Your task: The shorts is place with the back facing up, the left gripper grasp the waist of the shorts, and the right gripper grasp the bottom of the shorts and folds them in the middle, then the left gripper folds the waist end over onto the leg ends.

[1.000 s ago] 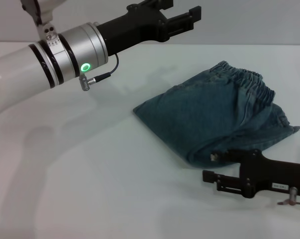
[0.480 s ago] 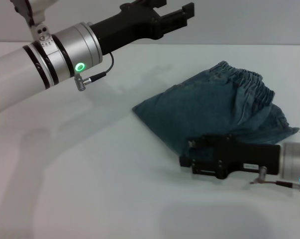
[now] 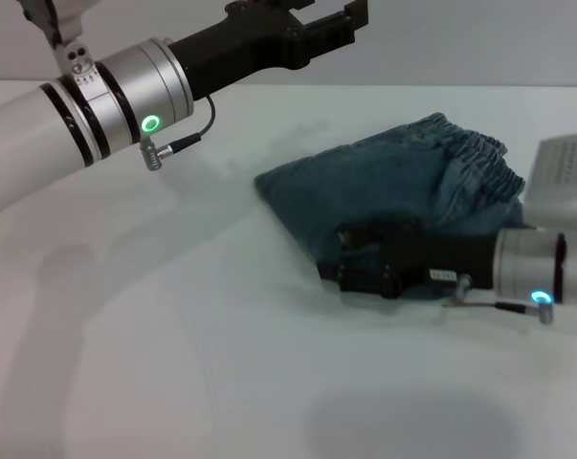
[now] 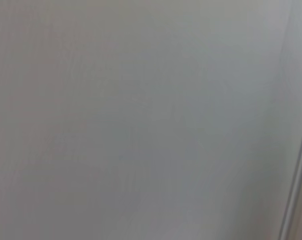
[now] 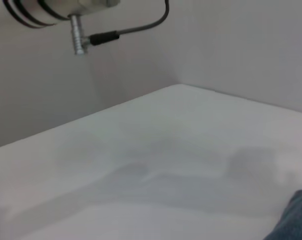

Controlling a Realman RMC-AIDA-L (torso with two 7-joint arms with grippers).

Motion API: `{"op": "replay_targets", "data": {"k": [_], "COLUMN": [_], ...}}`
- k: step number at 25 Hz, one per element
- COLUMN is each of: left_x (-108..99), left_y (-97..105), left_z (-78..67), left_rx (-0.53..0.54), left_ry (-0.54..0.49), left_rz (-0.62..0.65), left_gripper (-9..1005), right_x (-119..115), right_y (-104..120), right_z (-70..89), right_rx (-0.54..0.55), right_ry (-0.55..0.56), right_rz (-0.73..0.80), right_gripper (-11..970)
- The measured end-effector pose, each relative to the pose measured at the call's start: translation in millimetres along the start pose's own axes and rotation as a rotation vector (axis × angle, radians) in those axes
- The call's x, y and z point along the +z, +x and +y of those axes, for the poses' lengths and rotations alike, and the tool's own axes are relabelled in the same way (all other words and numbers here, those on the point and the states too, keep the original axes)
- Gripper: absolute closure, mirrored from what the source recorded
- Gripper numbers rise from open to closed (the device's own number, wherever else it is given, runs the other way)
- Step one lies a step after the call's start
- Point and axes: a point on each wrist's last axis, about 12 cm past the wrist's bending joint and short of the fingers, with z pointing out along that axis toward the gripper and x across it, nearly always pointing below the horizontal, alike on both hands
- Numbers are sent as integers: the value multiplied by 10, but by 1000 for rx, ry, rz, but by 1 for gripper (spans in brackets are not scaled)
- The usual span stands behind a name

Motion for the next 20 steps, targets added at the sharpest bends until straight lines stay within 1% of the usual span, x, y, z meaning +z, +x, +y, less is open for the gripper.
{"op": "replay_targets", "data": {"k": [5,9,12,15,17,20], "left_x": [11,-15,-92,-193,-288,-434], "left_y": [-2,-1,-6,-6,-11,-8], "left_z": [20,51,116,188,248,309], "left_rx": [5,5,-7,-15,-15,-17], "left_ry": [-17,-35,-69,-108,-146,-203], "left_rz": [4,1,-16,-38,-70,-141], "left_gripper": [162,162,162,162,162,162], "right_x": [122,100,-33,-240,-381,-621], "right_y": [-150,-169,-142,-117,-121,-109], "right_z": [-29,26,81,130,137,126], "right_rx": [-36,-38,-40,-46,-49,-68], "right_ry": [-13,-63,-113,-140,-118,-13], "right_rz": [9,-13,-50,-119,-201,-380], "right_gripper": [341,341,341,341,341,341]}}
